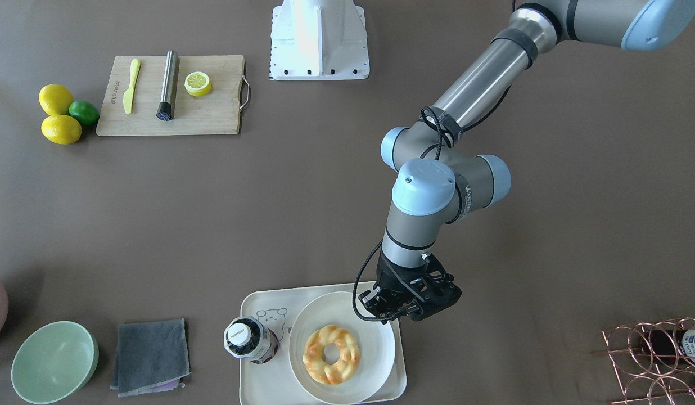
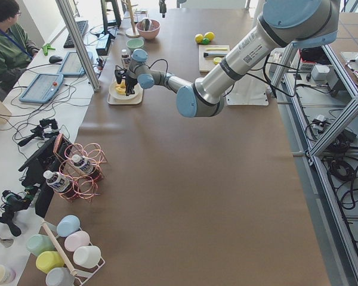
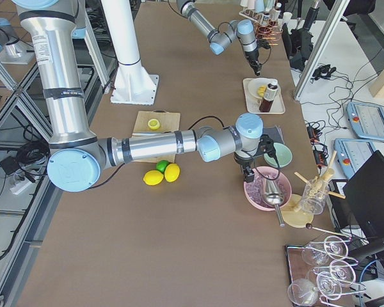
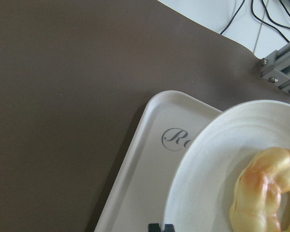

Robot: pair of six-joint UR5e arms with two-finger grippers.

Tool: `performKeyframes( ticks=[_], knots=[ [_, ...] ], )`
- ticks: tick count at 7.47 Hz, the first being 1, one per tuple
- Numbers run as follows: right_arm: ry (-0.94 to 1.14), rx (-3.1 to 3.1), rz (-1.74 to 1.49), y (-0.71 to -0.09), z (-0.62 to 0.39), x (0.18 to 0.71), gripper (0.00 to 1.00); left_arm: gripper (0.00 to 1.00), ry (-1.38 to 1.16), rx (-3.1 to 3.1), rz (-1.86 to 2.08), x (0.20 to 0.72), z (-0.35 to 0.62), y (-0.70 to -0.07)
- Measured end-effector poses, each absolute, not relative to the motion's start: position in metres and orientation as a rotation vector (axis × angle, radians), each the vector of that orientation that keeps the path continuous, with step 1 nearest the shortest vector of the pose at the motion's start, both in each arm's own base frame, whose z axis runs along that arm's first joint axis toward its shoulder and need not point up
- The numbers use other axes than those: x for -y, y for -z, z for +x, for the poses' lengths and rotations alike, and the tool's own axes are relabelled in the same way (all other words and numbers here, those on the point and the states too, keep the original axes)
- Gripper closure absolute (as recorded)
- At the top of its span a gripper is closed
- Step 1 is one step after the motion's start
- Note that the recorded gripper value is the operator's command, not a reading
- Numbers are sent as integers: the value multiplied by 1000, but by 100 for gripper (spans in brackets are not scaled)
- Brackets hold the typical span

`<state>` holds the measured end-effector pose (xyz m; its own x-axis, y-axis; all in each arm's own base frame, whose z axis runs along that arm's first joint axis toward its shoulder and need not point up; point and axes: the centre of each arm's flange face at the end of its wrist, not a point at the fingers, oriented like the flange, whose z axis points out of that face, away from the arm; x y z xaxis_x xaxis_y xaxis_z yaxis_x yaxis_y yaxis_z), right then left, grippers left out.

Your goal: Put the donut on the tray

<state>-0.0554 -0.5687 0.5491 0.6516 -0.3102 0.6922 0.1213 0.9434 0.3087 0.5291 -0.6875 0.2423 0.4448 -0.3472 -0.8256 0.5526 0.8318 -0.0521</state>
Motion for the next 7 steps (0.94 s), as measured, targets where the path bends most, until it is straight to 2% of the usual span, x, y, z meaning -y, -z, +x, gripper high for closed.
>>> performKeyframes(
  ticks=[3, 7],
  knots=[
    [251, 799, 245, -564, -48, 561, 0, 1, 411, -990, 217, 652, 420, -313],
    [197, 766, 229, -590, -19, 539, 0, 1, 171, -969, 188, 560, 214, -431]
  ],
)
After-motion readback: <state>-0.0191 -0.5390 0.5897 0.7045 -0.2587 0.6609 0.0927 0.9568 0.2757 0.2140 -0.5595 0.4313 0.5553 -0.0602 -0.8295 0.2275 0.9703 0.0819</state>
